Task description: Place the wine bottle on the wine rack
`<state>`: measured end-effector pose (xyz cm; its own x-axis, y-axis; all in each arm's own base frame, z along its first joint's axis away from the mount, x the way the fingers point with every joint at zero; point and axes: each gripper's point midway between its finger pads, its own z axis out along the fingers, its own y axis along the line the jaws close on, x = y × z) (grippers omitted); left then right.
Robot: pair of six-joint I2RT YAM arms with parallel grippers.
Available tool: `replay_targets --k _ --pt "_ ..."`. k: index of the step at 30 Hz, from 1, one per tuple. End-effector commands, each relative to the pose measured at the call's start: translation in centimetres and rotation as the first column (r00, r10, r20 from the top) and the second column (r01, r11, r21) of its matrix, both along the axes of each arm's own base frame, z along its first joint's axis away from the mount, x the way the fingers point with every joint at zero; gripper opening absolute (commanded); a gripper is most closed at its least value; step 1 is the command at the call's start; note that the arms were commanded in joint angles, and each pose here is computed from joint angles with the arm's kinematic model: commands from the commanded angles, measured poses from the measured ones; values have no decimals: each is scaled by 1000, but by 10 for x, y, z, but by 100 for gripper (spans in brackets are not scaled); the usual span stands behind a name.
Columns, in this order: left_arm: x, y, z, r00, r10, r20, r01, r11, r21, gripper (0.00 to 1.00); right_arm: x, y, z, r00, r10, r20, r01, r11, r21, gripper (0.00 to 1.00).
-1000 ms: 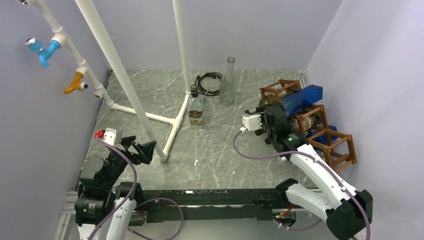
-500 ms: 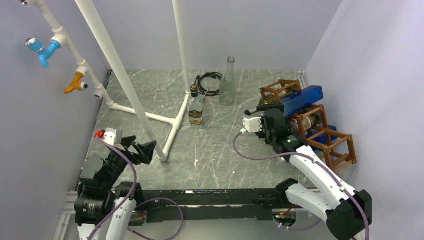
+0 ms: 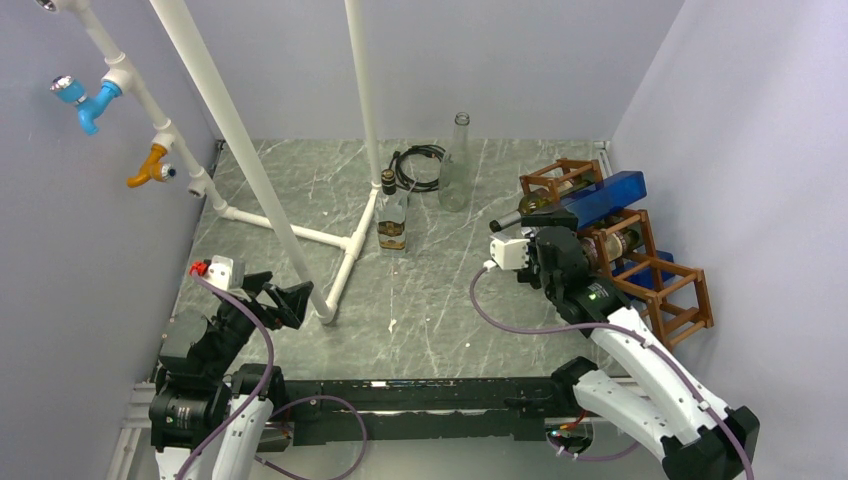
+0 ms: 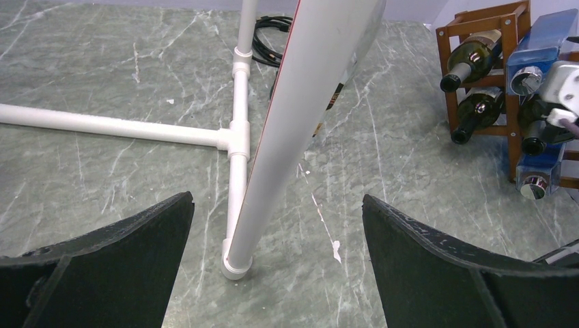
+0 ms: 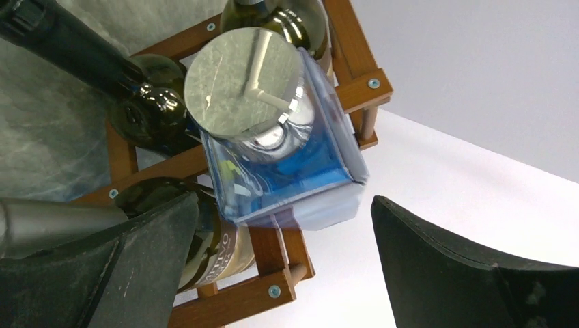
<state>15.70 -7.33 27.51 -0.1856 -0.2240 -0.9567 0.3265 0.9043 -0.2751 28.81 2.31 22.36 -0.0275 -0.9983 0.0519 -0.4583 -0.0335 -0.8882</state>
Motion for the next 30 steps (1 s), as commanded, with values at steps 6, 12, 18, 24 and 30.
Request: replay_targets --k 6,12,18,24,30 --pt "7 1 8 1000 11 14 -11 1000 -5 100 -25 28 58 994 47 102 -79 937 341 100" --pt "9 3 6 1000 23 -4 -23 1000 -3 99 -31 59 88 987 72 144 -148 763 629 100" --pt "11 5 4 999 38 -20 -38 999 -3 99 -29 91 97 985 93 146 -173 553 815 100" --pt "14 8 1 998 58 -35 -58 998 -3 99 -34 139 104 974 199 109 -159 252 955 100" --pt "20 12 -1 995 82 -52 -82 997 0 98 -32 191 115 949 315 -5 34 -85 996 100"
